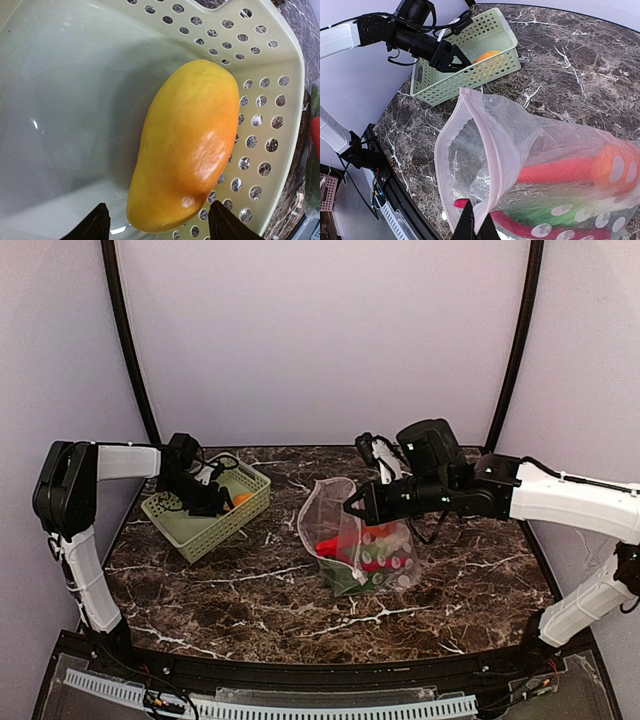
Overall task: Place the food in the zip-top bag and seal the zipper
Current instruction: Adjust the bowl, then pick up the fake fruit from the bin.
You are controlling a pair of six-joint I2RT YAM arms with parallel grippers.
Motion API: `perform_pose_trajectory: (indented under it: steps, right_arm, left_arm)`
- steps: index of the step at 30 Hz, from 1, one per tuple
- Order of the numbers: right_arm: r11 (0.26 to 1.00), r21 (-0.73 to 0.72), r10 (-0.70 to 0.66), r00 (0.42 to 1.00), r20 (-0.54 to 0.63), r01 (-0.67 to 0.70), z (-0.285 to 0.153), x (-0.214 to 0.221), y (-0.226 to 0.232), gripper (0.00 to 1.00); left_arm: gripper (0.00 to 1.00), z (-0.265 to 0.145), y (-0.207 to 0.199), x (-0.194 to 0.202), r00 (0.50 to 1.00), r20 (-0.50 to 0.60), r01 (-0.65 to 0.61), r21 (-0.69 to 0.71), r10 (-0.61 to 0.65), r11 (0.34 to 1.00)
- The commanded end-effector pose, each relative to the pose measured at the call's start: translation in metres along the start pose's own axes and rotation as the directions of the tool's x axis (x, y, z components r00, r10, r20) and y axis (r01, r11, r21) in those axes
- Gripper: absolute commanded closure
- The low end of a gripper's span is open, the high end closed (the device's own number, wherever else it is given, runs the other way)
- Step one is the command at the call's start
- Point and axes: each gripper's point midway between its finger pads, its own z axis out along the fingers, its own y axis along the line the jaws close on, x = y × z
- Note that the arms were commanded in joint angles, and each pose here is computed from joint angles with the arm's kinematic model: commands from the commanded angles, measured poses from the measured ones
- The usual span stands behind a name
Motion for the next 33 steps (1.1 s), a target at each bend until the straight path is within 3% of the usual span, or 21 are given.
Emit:
perform_pose_trajectory:
  steps: [1,8,14,19,27,33]
  right_arm:
    - [1.000,-0.023,0.003,1.000,0.025,-0.002,0.000,-0.007,0.005,1.00]
    - [1.000,-0.024,0.001,1.000,0.019,-0.001,0.003,-0.006,0.005,1.00]
    - [1.000,-0.017,0.003,1.000,0.020,-0.003,0.003,-0.004,0.003,1.00]
    - [1.000,-0.012,0.005,1.000,0.024,-0.005,0.001,-0.004,0.002,1.00]
    - [1.000,-0.012,0.006,1.000,0.027,-0.006,0.000,-0.004,0.002,1.00]
    - [1.000,-0.003,-0.001,0.999,0.034,0.001,-0.002,-0.007,0.002,1.00]
  left_arm:
    - [0.33,0.002,-0.010,-0.001,1.000,-0.018,0.001,0.074,0.001,0.997]
    - [0.38,0.009,-0.014,0.000,1.000,-0.025,0.020,0.117,-0.017,0.993]
    - [0.58,0.009,-0.015,-0.001,0.999,-0.025,0.032,0.128,-0.029,0.991]
    - [0.64,0.000,-0.011,-0.006,0.999,0.004,0.038,0.113,-0.038,0.993]
    - [0.68,-0.034,0.004,-0.022,0.987,0.143,0.070,0.047,-0.076,0.996]
    - [0.69,-0.083,0.008,-0.030,0.943,0.326,0.092,-0.056,-0.069,0.994]
